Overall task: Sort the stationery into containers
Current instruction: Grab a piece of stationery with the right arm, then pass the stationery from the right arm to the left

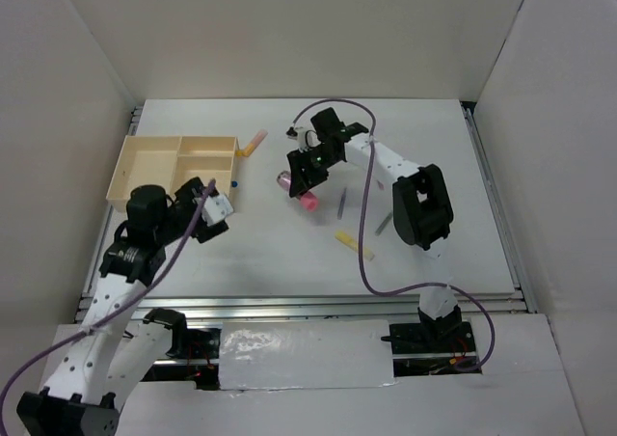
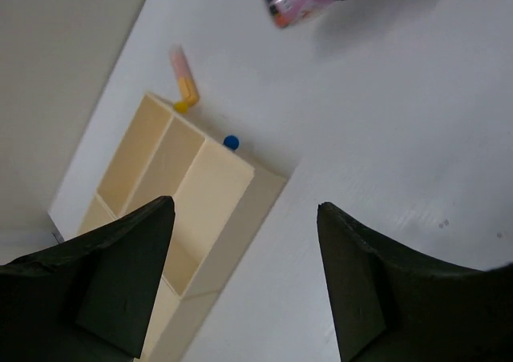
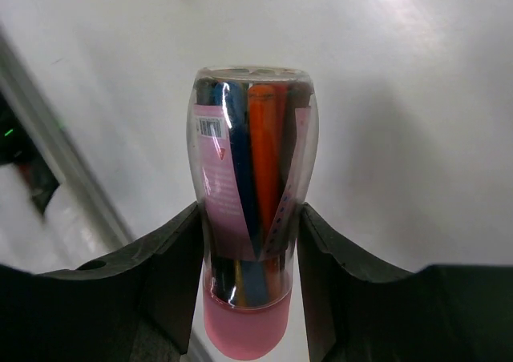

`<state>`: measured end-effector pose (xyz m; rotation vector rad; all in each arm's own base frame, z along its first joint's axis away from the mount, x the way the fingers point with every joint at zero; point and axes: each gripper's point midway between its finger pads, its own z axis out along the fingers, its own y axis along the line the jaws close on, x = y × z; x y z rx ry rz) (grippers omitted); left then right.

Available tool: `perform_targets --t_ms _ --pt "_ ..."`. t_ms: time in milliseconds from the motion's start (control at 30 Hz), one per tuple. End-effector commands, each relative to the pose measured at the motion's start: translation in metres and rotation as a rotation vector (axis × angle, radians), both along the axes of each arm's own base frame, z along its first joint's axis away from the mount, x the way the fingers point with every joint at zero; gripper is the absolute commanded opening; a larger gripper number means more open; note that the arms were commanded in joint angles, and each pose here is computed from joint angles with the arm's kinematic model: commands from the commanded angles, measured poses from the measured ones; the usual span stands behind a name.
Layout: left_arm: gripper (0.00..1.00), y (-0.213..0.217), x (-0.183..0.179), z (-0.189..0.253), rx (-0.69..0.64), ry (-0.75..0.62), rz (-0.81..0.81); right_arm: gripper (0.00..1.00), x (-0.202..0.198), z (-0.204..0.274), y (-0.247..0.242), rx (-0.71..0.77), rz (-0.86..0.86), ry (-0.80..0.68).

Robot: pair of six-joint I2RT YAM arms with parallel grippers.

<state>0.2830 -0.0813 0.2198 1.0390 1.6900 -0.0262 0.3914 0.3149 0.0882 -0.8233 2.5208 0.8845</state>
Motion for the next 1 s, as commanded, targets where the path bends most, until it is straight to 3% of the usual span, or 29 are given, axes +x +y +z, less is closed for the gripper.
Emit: perform_targets --t_ms 0,200,400,567,733,967 --pt "0.84 -0.031 -0.025 0.014 0.196 -0.242 -0.348 0.0 -0.056 0.067 0.024 0.245 0.218 0.118" --pt "0.85 -0.05 -0.048 0.011 0.263 -0.259 -0.539 0.0 -0.114 0.086 0.038 0.33 0.383 0.25" --pt "0.85 -0.063 -0.054 0.01 0.24 -0.249 -0.622 0.0 -0.152 0.108 0.046 0.433 0.503 0.408" --pt "0.86 -0.08 -0.056 -0.001 0.226 -0.118 -0.672 0.0 -0.163 0.111 0.05 0.491 0.538 0.485" --pt "0.85 -0.097 -0.05 0.012 0.184 -0.074 -0.648 0.0 -0.172 0.106 0.052 0.485 0.55 0.52" --pt "0.8 -0.107 -0.058 -0.003 0.296 -0.033 -0.684 0.0 -0.174 0.107 0.055 0.495 0.534 0.58"
